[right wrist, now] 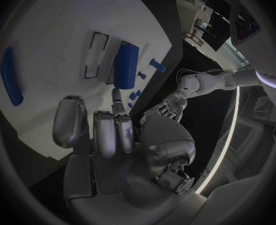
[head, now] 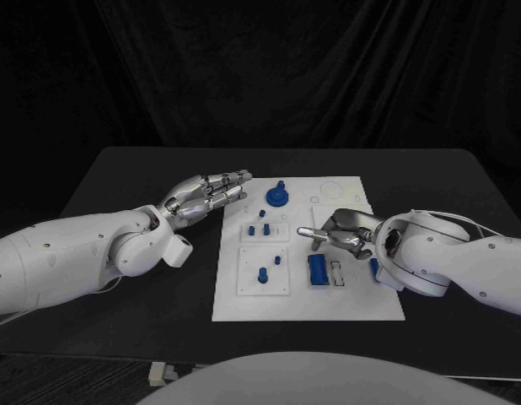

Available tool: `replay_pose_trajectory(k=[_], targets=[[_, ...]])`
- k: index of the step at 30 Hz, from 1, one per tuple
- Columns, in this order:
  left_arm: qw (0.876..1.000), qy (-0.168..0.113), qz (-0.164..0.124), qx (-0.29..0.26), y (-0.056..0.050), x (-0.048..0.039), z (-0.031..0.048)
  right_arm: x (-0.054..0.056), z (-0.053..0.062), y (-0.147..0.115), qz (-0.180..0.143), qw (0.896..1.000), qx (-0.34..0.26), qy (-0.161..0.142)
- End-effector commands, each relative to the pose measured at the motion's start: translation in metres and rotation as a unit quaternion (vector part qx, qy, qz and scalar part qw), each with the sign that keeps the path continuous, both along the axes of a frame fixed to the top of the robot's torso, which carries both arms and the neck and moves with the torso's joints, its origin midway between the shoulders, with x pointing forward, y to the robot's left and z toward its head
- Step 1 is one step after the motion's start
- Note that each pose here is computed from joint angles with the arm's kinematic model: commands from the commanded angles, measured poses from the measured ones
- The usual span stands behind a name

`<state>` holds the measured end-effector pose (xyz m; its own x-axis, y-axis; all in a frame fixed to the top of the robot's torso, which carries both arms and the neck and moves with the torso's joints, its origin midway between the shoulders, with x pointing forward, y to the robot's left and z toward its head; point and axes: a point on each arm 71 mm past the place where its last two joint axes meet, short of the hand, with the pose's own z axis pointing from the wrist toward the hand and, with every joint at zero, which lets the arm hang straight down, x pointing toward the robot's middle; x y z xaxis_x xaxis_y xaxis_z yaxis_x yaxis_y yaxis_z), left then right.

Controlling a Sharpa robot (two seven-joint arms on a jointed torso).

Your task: Assemble the parts on the task board

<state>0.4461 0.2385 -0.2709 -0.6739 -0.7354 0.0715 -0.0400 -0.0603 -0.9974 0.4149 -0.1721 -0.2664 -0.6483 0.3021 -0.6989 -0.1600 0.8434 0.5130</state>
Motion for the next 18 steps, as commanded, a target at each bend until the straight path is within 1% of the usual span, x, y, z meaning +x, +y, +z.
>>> replay_pose_trajectory(k=[1, 5, 9, 13, 15, 18], targets=[[1.000, 0.000, -0.004, -0.011, -0.002, -0.0005, 0.0006, 0.002, 0.009, 0.001, -0.011, 0.998, 0.041, -0.052], [1.000, 0.000, -0.004, -0.011, -0.002, -0.0006, 0.0005, 0.000, 0.019, 0.000, -0.012, 0.991, 0.080, -0.102], [1.000, 0.000, -0.002, -0.010, -0.001, -0.0007, 0.0005, -0.004, 0.027, -0.002, -0.004, 0.986, 0.097, -0.138], [1.000, 0.000, -0.002, -0.010, -0.001, -0.0007, 0.0004, -0.008, 0.030, -0.003, 0.008, 0.984, 0.098, -0.149], [1.000, 0.000, -0.003, -0.010, -0.001, -0.0007, 0.0003, -0.010, 0.030, -0.003, 0.019, 0.984, 0.089, -0.153], [1.000, 0.000, -0.003, -0.010, -0.001, -0.0008, 0.0002, -0.013, 0.029, -0.001, 0.050, 0.984, 0.058, -0.163]])
